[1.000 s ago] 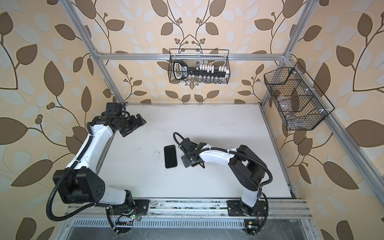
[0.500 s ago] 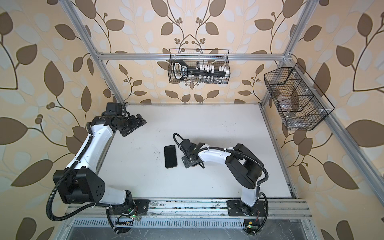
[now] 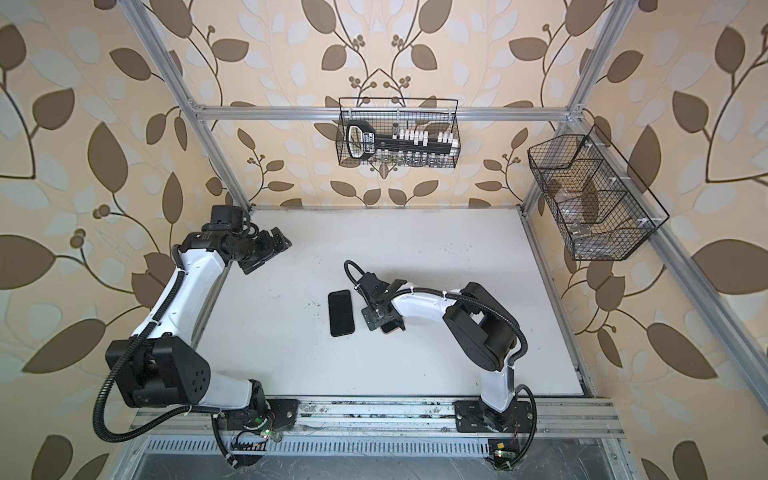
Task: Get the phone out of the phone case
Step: 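Close the right gripper on the pink-cased phone's long edges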
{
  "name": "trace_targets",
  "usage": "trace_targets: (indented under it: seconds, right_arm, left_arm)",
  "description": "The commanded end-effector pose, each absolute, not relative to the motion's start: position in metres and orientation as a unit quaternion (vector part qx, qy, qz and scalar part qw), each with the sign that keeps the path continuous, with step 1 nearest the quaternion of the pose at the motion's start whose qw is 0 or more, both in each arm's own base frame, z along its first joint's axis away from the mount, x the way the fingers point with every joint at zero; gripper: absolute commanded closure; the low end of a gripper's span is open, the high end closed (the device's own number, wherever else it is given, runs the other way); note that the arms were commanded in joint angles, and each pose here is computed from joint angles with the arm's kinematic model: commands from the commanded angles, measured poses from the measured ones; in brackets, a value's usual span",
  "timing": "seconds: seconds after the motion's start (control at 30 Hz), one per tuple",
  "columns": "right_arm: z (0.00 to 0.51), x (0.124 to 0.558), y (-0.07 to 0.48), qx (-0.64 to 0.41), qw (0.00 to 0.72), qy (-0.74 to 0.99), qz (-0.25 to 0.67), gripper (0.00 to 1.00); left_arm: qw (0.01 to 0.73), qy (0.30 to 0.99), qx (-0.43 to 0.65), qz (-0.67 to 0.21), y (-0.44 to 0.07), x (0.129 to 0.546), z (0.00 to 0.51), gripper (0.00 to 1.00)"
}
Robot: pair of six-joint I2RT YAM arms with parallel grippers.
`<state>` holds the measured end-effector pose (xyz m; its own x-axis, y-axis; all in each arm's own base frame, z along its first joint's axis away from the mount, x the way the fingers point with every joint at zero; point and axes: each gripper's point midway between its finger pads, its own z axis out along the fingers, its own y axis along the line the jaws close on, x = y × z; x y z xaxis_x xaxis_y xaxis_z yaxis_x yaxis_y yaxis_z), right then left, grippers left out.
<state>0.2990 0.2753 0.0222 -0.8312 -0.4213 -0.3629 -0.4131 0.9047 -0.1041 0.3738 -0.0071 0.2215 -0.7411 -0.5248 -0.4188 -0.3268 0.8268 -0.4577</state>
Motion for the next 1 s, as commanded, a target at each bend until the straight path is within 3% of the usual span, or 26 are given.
trace_targets:
  seconds: [0.0, 0.97]
  right_arm:
    - [0.016, 0.297, 0.27, -0.223, 0.174, 0.959, -0.027, 0.07]
    - [0.01, 0.281, 0.271, -0.219, 0.141, 0.965, 0.011, 0.04]
  left_arm:
    - [0.28, 0.91, -0.238, -0.195, -0.007, 0.373, 0.226, 0.01]
    - [0.28, 0.908, -0.241, -0.198, -0.006, 0.373, 0.226, 0.01]
